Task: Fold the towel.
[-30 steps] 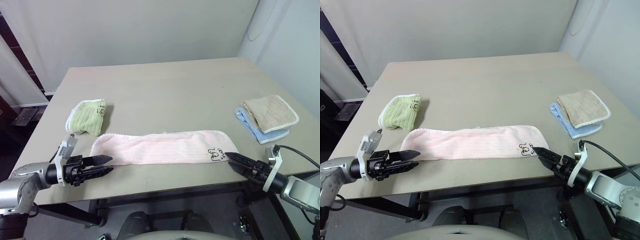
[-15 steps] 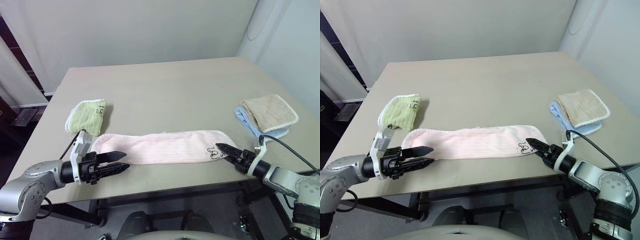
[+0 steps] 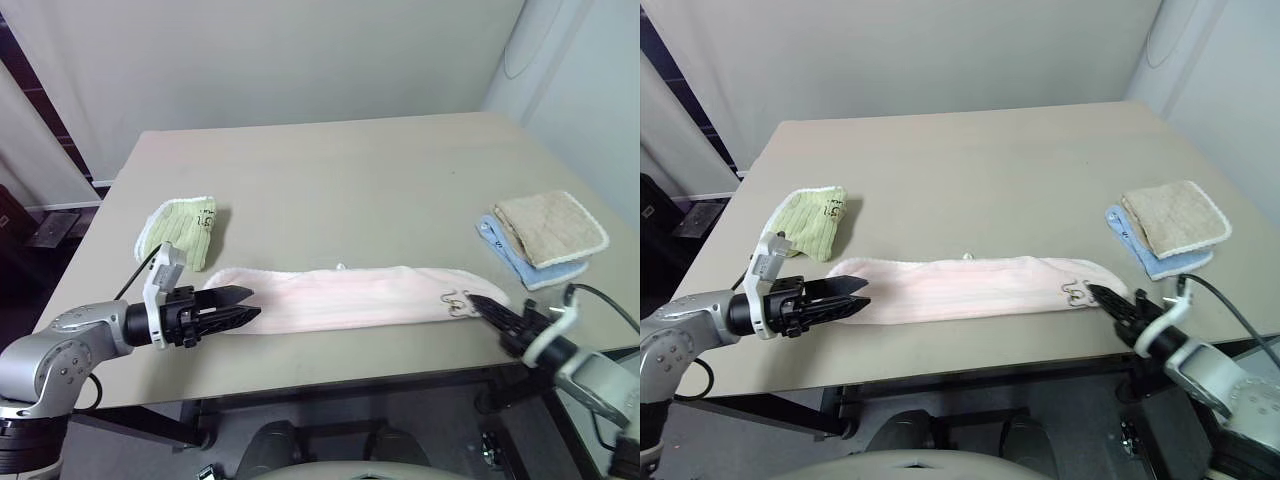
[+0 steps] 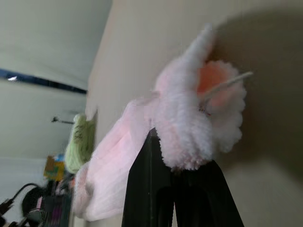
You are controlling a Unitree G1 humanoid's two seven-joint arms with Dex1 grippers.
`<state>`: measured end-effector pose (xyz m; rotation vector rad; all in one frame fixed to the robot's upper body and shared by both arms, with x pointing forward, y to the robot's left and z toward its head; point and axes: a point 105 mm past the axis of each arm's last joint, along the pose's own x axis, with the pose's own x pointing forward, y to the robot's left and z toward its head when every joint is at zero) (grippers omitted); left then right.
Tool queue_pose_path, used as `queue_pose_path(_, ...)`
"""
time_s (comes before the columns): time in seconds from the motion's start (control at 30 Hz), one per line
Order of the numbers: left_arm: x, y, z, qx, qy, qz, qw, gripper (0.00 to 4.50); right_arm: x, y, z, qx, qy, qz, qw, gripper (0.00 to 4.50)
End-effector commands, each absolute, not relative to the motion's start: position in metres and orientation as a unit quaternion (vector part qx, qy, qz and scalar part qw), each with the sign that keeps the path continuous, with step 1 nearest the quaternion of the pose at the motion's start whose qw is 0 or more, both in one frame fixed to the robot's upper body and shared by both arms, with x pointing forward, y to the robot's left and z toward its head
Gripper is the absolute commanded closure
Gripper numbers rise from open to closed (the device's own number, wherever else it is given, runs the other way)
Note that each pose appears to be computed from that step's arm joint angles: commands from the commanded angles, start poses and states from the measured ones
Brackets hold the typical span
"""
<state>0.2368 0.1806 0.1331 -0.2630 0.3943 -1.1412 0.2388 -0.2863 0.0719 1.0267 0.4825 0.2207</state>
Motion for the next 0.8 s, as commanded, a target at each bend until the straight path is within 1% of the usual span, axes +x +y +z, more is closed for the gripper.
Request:
queue_pose_path(0.03, 0.237, 0.187, 0.14, -0.118, 0.169, -0.539, 0.817, 1.67, 0.233, -0.303, 0.1, 0.453, 0.197, 0.121, 0.861, 4.46)
queue_pose_path(0.1, 0.238, 0.178, 0.138, -0.119, 0.169, -0.542, 0.815, 1.67, 0.234, -0.305, 0.107, 0.415, 0.21, 0.129, 0.876, 4.46)
queue_pose_path(0.13, 0.239, 0.173, 0.136, -0.117, 0.17, -0.544, 0.814, 1.67, 0.24, -0.301, 0.113, 0.391, 0.208, 0.139, 0.886, 4.46)
queue_pose_path(0.2, 0.242, 0.166, 0.134, -0.114, 0.17, -0.546, 0.813, 1.67, 0.251, -0.289, 0.127, 0.356, 0.196, 0.166, 0.898, 4.46)
queue_pose_path(0.23, 0.243, 0.162, 0.134, -0.114, 0.17, -0.546, 0.812, 1.67, 0.257, -0.28, 0.137, 0.327, 0.176, 0.184, 0.91, 4.46)
queue_pose_path(0.3, 0.245, 0.158, 0.134, -0.117, 0.167, -0.546, 0.812, 1.67, 0.261, -0.265, 0.147, 0.278, 0.161, 0.21, 0.923, 4.46)
queue_pose_path(0.37, 0.245, 0.157, 0.134, -0.118, 0.167, -0.546, 0.813, 1.67, 0.258, -0.24, 0.151, 0.25, 0.184, 0.269, 0.912, 4.46)
queue_pose_path(0.47, 0.243, 0.158, 0.131, -0.114, 0.169, -0.544, 0.814, 1.67, 0.25, -0.202, 0.162, 0.165, 0.184, 0.349, 0.904, 4.46)
queue_pose_path(0.5, 0.239, 0.16, 0.128, -0.116, 0.175, -0.546, 0.811, 1.67, 0.242, -0.173, 0.167, 0.122, 0.185, 0.409, 0.885, 4.46)
queue_pose_path(0.53, 0.237, 0.163, 0.127, -0.117, 0.178, -0.546, 0.81, 1.67, 0.235, -0.154, 0.167, 0.094, 0.192, 0.451, 0.867, 4.46)
queue_pose_path(0.6, 0.236, 0.165, 0.126, -0.118, 0.18, -0.544, 0.811, 1.67, 0.228, -0.132, 0.16, 0.056, 0.206, 0.489, 0.846, 4.46)
queue_pose_path(0.7, 0.238, 0.159, 0.126, -0.117, 0.177, -0.544, 0.812, 1.67, 0.224, -0.116, 0.136, 0.003, 0.235, 0.509, 0.828, 4.46)
queue_pose_path(0.77, 0.239, 0.151, 0.128, -0.116, 0.174, -0.546, 0.811, 1.67, 0.221, -0.11, 0.123, -0.009, 0.245, 0.521, 0.818, 4.46)
queue_pose_path(0.8, 0.241, 0.147, 0.129, -0.116, 0.173, -0.546, 0.811, 1.67, 0.225, -0.108, 0.117, -0.014, 0.248, 0.516, 0.82, 4.46)
